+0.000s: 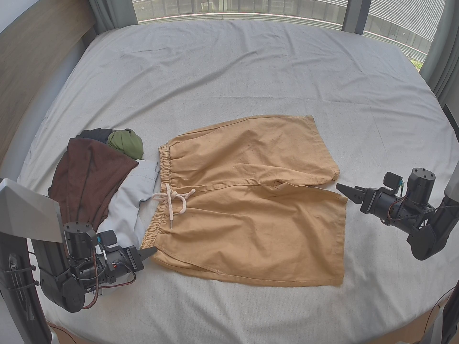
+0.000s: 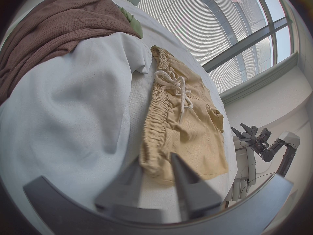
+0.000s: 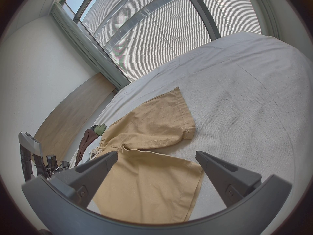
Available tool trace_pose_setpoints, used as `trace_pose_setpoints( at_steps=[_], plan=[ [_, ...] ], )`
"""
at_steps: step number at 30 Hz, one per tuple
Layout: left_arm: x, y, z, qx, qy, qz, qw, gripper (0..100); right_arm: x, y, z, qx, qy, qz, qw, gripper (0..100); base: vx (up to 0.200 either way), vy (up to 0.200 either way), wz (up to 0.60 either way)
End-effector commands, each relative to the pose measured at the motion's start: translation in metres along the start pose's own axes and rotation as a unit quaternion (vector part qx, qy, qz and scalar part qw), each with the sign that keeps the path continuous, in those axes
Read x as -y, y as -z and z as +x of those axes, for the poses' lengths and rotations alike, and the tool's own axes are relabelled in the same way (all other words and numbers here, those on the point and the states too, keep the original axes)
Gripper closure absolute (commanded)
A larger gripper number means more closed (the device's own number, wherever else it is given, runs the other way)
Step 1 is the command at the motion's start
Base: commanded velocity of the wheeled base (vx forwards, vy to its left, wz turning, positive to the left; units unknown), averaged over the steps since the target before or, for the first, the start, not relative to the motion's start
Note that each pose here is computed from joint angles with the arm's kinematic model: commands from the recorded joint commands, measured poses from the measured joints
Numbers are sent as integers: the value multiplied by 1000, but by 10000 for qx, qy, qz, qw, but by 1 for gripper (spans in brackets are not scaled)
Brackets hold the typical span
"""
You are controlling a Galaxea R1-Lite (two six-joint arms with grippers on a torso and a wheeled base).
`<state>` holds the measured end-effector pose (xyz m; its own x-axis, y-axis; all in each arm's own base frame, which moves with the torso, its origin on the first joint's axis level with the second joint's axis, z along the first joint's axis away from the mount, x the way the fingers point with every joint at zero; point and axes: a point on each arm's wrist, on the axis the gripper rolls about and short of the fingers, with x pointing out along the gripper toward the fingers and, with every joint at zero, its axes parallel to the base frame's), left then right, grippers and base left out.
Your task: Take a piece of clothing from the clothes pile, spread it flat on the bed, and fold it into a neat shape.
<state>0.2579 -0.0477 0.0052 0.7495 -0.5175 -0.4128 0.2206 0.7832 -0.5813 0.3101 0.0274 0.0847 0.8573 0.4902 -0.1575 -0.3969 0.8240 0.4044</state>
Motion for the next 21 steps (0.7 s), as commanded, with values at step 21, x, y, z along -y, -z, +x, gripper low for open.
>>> trace_pose_setpoints(
  at_steps=[21],
  plan=[
    [2, 0, 0, -6, 37, 48, 10000, 100, 0, 75, -39, -1626, 251, -426, 9854, 0, 0, 0, 0]
  ],
)
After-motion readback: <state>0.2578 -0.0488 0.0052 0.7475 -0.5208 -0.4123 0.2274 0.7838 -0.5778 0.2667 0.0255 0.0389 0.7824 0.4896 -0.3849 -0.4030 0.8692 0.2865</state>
